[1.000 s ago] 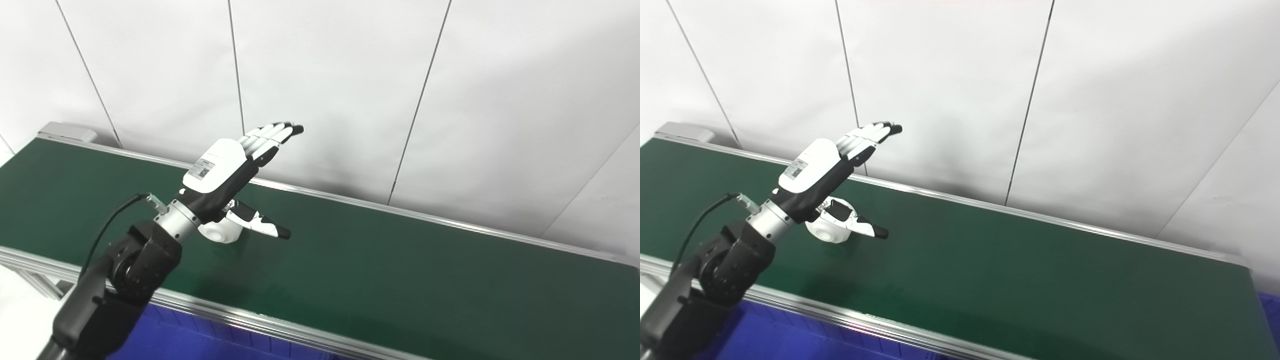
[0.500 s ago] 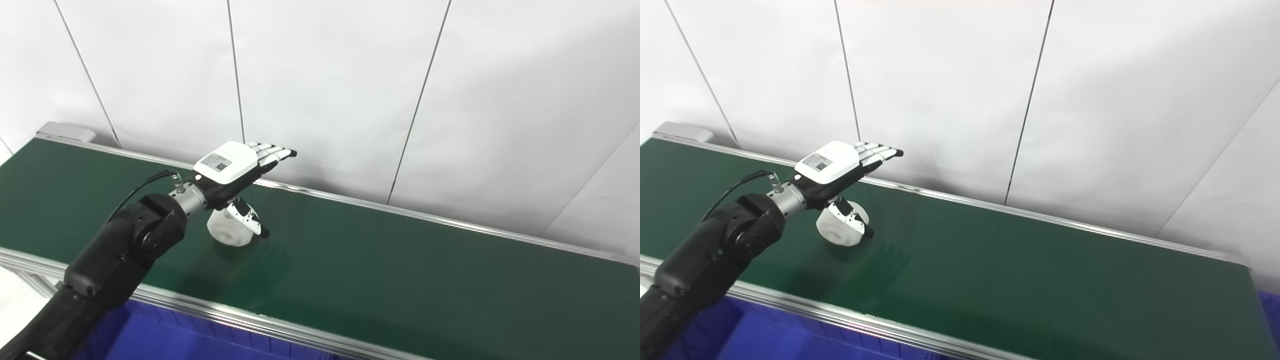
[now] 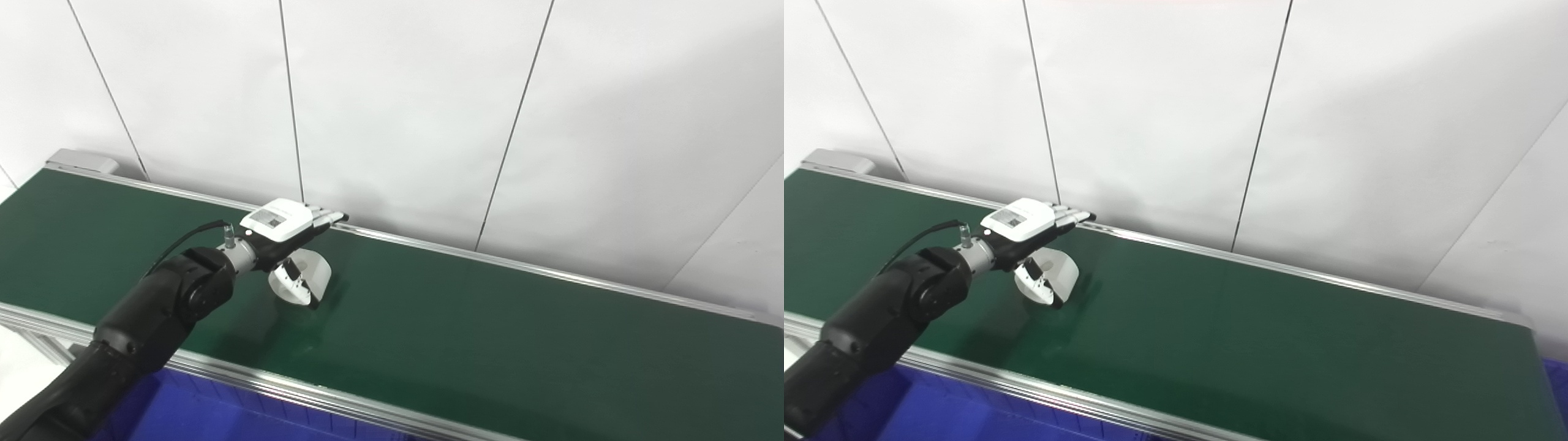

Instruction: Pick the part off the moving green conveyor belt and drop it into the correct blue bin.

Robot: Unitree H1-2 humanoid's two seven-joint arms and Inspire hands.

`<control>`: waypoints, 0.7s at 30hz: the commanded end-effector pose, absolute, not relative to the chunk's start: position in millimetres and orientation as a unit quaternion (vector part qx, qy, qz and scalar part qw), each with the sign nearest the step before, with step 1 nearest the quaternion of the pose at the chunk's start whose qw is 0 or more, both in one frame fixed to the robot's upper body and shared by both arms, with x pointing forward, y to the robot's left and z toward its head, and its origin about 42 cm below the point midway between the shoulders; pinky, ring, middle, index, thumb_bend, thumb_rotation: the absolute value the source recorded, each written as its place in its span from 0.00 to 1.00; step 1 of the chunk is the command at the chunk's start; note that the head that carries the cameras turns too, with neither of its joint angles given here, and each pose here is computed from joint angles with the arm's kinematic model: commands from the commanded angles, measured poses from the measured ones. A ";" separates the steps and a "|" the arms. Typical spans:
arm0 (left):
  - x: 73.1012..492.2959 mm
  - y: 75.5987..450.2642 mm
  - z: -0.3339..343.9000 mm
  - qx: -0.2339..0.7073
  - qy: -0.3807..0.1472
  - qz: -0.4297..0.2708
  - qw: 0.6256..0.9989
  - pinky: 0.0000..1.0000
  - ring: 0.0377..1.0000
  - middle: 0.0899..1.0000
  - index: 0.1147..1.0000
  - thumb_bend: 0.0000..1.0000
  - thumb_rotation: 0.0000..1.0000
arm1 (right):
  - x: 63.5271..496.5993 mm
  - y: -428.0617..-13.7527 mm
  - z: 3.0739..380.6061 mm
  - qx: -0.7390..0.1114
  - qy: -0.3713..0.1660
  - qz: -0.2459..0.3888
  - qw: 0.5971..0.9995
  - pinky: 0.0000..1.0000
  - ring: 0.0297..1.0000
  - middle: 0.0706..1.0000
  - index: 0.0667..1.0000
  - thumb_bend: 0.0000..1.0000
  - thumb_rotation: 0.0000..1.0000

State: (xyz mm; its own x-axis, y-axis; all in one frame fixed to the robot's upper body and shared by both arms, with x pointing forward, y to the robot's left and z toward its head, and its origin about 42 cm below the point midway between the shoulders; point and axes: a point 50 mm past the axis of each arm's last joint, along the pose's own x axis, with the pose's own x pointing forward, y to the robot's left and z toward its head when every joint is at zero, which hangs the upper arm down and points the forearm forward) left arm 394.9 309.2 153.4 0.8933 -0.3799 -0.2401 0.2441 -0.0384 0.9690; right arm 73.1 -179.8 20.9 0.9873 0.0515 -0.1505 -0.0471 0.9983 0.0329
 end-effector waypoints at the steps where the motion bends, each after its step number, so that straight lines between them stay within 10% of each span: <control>1: 412.3 313.5 180.9 0.700 -0.072 -0.198 0.682 0.93 0.94 0.94 0.96 1.00 0.42 | 78.4 -174.5 33.0 0.020 0.043 0.034 0.998 1.00 1.00 0.99 1.00 0.73 1.00; 13: 417.6 313.5 176.0 0.736 -0.067 -0.190 0.646 0.87 0.89 0.88 0.87 0.97 0.21 | 77.8 -174.2 35.6 0.021 0.045 0.036 0.998 1.00 0.99 0.98 1.00 0.73 1.00; 15: 419.7 312.6 173.6 0.731 -0.090 -0.179 0.653 0.72 0.74 0.74 0.73 0.95 0.07 | 78.0 -173.9 35.7 0.020 0.044 0.036 0.998 1.00 0.99 0.98 1.00 0.74 1.00; 16: 420.8 312.3 172.3 0.722 -0.102 -0.174 0.662 0.58 0.58 0.60 0.55 0.72 0.04 | 78.1 -173.5 36.0 0.019 0.044 0.036 0.998 1.00 0.99 0.98 1.00 0.74 1.00; 21: 424.0 309.7 170.5 0.709 -0.111 -0.180 0.672 0.35 0.37 0.40 0.44 0.52 0.00 | 78.3 -172.0 37.6 0.021 0.044 0.037 0.998 1.00 0.99 0.98 1.00 0.75 1.00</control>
State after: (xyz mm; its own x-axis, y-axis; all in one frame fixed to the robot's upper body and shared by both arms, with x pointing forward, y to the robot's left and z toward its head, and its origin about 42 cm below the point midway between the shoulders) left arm 408.3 312.9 141.6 0.9069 -0.3795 -0.1833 0.1603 -0.0915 0.9828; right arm 77.0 -175.5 28.6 0.9902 0.0669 -0.1223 -0.0634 0.9975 0.0324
